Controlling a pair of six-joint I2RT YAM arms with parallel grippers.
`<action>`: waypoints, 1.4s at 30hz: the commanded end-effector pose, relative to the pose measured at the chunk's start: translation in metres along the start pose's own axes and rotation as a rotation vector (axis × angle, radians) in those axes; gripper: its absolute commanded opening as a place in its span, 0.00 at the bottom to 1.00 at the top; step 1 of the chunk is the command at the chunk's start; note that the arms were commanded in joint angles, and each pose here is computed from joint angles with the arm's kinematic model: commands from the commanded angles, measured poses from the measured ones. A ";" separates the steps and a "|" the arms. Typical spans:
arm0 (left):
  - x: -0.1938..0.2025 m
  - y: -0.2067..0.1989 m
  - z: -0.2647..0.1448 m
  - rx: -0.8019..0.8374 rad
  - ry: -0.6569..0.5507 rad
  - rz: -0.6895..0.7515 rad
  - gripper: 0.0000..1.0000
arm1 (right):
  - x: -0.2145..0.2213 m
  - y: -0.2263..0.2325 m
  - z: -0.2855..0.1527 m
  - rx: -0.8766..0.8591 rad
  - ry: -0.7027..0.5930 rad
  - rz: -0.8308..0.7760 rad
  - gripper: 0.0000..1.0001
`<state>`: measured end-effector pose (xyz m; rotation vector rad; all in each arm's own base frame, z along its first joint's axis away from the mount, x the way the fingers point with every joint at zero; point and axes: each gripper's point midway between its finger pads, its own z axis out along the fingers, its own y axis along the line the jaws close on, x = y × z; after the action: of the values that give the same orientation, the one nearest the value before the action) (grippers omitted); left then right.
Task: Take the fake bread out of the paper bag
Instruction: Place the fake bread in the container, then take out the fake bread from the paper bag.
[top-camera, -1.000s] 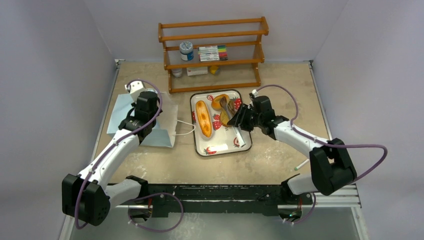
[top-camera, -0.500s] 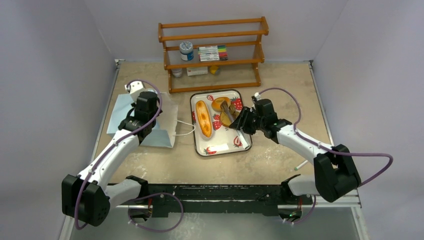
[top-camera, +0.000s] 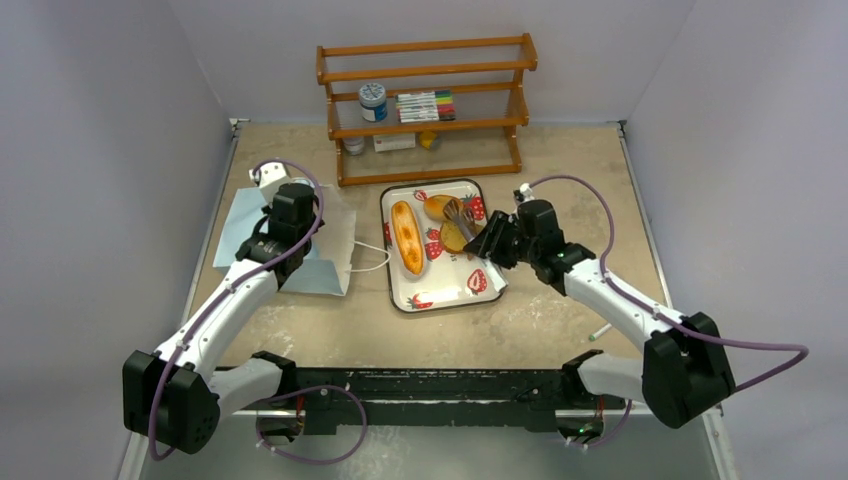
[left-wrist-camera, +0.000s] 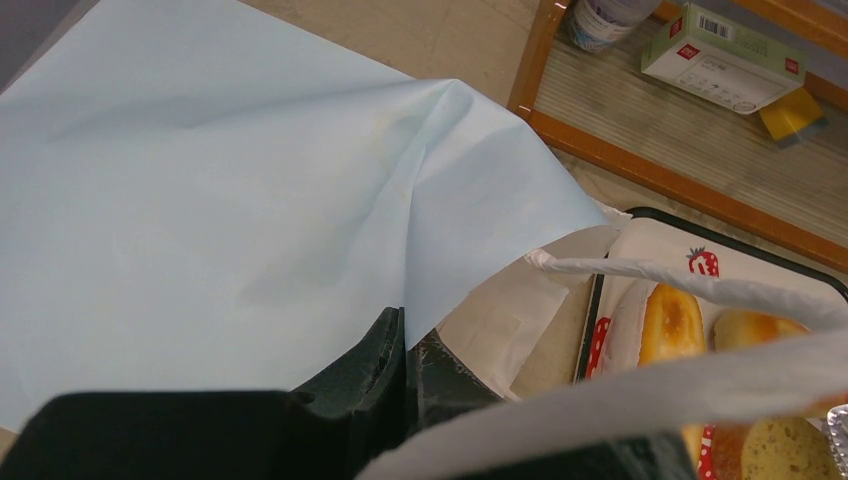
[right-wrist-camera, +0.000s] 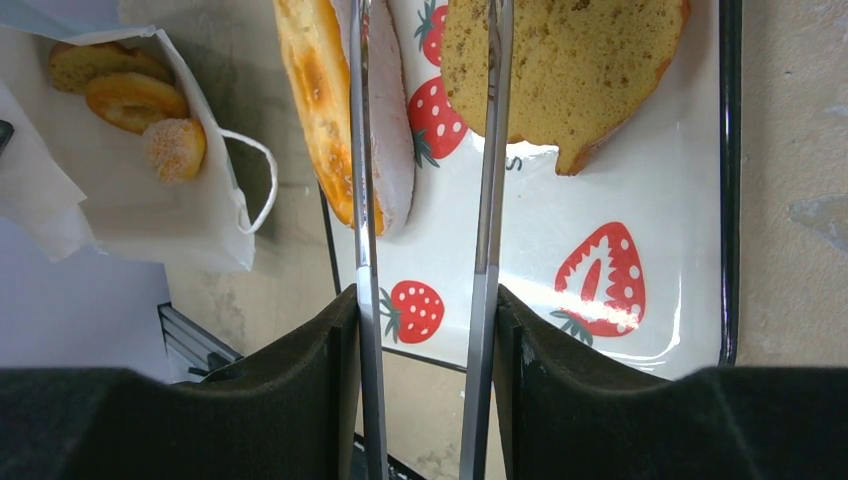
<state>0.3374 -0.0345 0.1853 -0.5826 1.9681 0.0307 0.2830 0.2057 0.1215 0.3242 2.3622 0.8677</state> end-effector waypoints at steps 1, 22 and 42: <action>-0.031 -0.014 -0.008 0.052 -0.070 -0.038 0.00 | -0.007 0.005 -0.008 -0.014 -0.041 0.013 0.47; -0.023 -0.036 -0.031 0.238 0.034 0.149 0.00 | 0.022 0.146 -0.049 -0.397 0.026 -0.307 0.46; -0.002 -0.036 -0.039 0.283 0.158 0.249 0.00 | 0.124 0.178 -0.032 -0.633 0.308 -0.419 0.45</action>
<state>0.3121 -0.0693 0.1935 -0.1860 2.1719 -0.0972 0.1766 0.3563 0.1959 -0.4894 2.2271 1.3412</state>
